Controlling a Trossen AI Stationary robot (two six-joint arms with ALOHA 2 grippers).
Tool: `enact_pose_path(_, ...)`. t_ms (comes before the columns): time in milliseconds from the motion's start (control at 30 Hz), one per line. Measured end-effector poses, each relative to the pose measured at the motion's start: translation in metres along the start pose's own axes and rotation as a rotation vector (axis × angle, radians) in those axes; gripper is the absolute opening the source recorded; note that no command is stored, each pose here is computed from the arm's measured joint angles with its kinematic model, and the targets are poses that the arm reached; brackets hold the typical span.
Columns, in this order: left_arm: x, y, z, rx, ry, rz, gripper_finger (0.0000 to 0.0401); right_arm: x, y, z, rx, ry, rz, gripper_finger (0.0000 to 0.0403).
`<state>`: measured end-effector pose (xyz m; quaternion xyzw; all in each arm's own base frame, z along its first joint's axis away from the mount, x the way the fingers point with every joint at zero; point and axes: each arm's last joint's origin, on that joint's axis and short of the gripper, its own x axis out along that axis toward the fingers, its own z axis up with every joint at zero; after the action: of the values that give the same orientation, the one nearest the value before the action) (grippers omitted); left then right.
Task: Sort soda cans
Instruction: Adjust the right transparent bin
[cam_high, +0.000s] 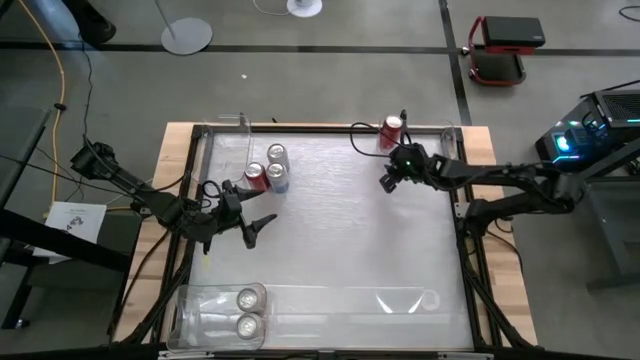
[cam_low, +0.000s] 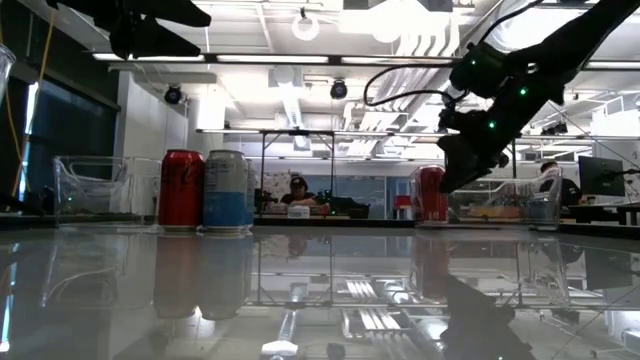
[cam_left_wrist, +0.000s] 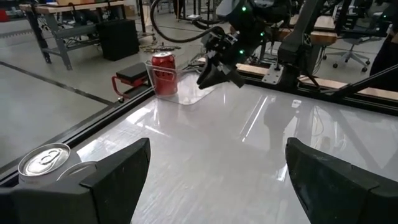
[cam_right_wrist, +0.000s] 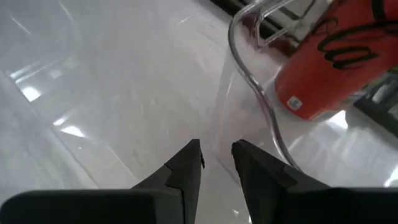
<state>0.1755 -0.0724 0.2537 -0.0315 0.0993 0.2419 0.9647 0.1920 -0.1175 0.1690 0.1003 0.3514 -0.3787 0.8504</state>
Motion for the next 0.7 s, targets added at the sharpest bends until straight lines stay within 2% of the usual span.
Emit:
enact_pose_path(133,0.0,0.0,0.0,0.0,0.0,-0.001,0.0349,-0.009,0.002,0.004,-0.005,-0.048,0.001,0.0098)
enact_pose_path(400,0.0,-0.001,0.0,-0.01,0.009,-0.026,0.0349,-0.036,0.012,0.012,-0.019,-0.164,0.082,0.0098)
enact_pose_path(700,0.0,-0.001,0.0,-0.009,0.01,-0.029,0.0349,-0.041,0.019,0.01,-0.079,-0.162,0.117,0.0098)
